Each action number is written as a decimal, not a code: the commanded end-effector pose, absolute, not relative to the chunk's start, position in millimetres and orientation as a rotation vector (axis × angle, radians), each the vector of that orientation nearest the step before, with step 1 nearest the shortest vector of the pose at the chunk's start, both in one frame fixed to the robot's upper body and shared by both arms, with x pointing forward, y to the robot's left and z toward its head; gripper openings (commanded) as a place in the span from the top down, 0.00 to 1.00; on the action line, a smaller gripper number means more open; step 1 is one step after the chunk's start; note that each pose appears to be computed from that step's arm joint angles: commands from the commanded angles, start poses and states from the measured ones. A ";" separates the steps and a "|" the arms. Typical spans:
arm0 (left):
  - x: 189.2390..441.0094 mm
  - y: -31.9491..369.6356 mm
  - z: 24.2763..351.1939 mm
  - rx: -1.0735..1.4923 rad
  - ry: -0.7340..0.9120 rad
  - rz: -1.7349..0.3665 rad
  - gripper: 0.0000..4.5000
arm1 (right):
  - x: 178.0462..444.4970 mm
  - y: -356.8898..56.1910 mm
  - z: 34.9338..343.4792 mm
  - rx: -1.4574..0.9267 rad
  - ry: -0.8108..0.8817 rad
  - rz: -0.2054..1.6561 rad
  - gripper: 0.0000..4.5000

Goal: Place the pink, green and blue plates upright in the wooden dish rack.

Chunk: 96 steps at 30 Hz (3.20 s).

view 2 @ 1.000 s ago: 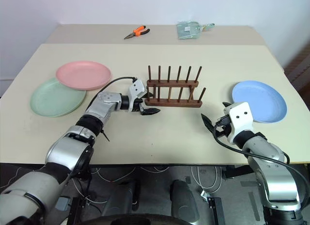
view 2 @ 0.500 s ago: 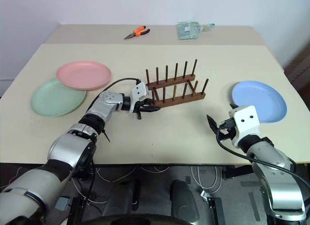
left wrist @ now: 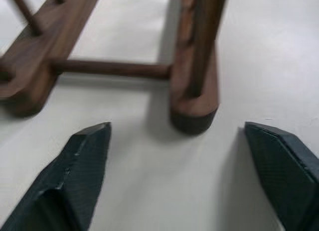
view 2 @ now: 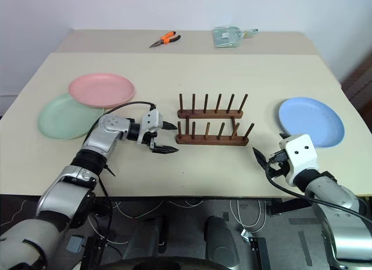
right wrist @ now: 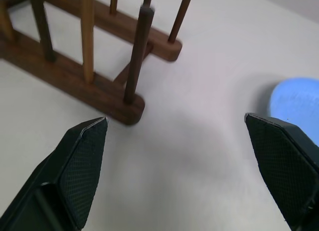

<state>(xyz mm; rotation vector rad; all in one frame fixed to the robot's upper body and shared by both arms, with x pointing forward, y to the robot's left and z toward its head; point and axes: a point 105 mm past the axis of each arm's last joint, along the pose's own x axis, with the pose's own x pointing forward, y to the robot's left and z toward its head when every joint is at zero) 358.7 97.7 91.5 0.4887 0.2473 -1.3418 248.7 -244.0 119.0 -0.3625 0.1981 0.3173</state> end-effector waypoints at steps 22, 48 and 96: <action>362.5 50.3 65.5 0.409 0.249 -1.072 0.85 | 336.8 -219.3 68.7 -0.488 0.339 0.293 1.00; 397.0 171.3 165.8 0.116 -0.034 -0.700 0.15 | 289.6 -199.1 102.4 -0.503 0.208 0.446 0.00; 395.5 118.7 283.3 -0.353 -0.159 -0.669 0.98 | 314.1 -126.8 234.6 -1.063 -0.343 0.566 0.00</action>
